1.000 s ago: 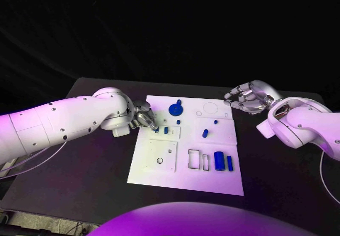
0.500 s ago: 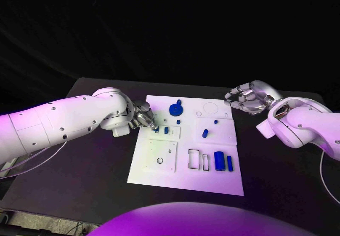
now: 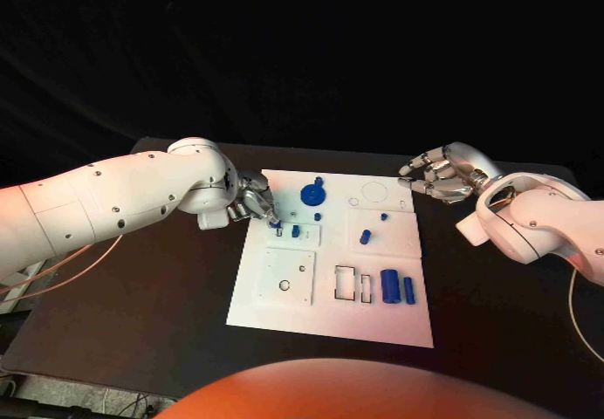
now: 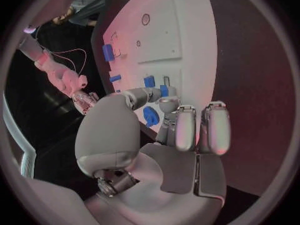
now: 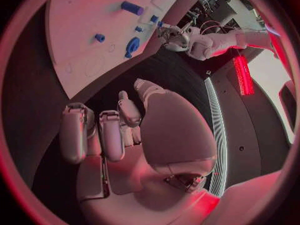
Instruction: Assemble the parts on the task board
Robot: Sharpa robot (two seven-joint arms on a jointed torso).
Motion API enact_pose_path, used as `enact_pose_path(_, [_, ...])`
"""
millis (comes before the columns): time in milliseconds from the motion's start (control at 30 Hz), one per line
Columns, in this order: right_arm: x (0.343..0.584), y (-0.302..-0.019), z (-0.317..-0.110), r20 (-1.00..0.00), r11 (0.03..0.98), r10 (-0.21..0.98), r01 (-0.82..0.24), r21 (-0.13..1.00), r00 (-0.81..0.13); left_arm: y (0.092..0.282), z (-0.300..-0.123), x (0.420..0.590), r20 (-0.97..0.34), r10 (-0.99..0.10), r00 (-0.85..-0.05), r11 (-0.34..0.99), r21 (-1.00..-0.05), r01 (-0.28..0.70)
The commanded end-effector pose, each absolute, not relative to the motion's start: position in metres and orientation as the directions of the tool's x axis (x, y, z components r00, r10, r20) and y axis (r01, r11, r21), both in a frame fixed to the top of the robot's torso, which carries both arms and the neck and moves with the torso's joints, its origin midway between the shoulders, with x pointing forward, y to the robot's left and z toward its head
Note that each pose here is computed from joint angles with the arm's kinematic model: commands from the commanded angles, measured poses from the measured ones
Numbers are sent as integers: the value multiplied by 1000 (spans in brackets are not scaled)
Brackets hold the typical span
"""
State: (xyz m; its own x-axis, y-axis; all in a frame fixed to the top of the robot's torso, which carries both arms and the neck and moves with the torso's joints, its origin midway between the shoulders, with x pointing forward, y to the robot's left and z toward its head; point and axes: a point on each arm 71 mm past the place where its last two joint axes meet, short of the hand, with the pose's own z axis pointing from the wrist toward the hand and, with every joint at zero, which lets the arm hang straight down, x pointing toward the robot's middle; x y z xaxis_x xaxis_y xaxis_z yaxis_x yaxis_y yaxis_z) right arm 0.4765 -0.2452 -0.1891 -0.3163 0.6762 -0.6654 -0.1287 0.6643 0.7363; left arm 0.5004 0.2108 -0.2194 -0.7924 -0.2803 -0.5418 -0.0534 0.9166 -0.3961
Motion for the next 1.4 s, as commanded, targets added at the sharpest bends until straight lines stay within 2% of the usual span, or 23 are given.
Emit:
enact_pose_path(33, [476, -244, -189, -670, 667, 668, -138, 732, -323, 205, -221, 498, -465, -217, -858, 928, -370, -34])
enact_pose_path(300, [477, -243, -190, -670, 667, 668, -139, 732, -323, 196, -217, 506, -482, -182, -857, 942, -336, -11])
enact_pose_path(767, [477, -242, -191, -669, 666, 668, -140, 733, -324, 184, -219, 509, -522, -136, -842, 962, -272, 13])
enact_pose_path(1400, [476, -242, -191, -669, 665, 669, -141, 733, -324, 184, -225, 511, -524, -127, -842, 971, -237, 2])
